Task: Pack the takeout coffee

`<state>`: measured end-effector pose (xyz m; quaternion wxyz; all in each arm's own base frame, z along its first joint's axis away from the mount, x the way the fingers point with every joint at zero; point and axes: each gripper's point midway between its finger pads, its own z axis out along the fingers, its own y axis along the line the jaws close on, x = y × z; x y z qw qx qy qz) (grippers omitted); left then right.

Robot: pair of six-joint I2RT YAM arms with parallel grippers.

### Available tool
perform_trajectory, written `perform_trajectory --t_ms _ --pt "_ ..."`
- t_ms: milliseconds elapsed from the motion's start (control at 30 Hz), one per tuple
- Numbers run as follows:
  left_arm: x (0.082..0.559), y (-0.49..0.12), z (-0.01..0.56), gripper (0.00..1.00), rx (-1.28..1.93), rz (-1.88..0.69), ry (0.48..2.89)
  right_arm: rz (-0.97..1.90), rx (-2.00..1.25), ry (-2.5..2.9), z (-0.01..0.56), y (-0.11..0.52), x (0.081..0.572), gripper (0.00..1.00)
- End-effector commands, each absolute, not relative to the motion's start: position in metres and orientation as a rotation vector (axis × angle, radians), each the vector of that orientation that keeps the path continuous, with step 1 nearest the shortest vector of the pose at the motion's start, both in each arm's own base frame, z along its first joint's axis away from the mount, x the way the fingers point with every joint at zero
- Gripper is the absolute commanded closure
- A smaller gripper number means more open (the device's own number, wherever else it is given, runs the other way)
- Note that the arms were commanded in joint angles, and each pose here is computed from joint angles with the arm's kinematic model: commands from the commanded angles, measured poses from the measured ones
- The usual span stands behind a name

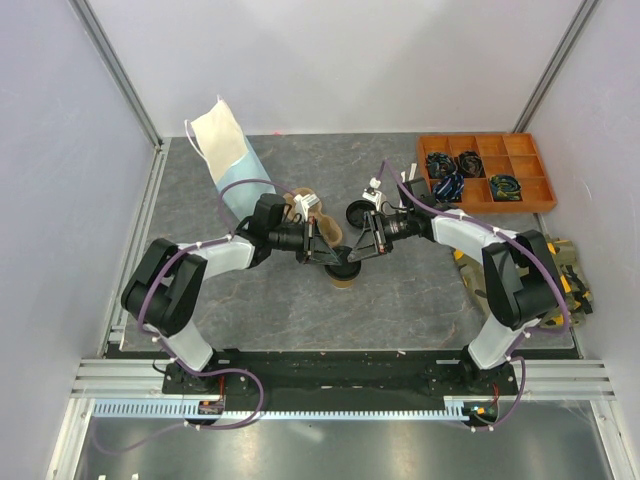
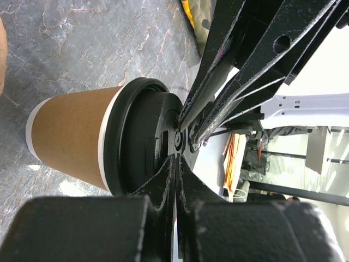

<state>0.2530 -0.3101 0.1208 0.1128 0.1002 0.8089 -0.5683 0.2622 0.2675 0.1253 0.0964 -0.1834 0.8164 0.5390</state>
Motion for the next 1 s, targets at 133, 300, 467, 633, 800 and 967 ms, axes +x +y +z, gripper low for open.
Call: perform_trajectory --t_ms 133,300,467,633,800,967 --pt "0.259 -0.304 0.102 0.98 0.253 -1.636 2.427 1.504 -0.563 2.478 0.095 0.264 0.265 0.76" --pt "0.256 -0.316 0.142 0.98 0.417 -1.626 2.286 1.482 -0.565 2.477 0.098 0.263 0.267 0.76" --pt "0.251 -0.324 0.186 0.98 0.535 -1.503 2.207 1.435 -0.57 2.473 0.102 0.261 0.273 0.77" --pt "0.262 -0.308 0.209 0.97 0.582 -1.241 2.184 1.411 -0.571 2.49 0.097 0.26 0.271 0.79" --pt "0.254 -0.29 0.199 0.96 0.757 -0.933 2.235 1.391 -0.572 2.494 0.096 0.26 0.273 0.83" --pt "0.248 -0.28 0.182 0.86 0.914 -0.703 2.306 1.347 -0.568 2.516 0.093 0.259 0.276 0.85"
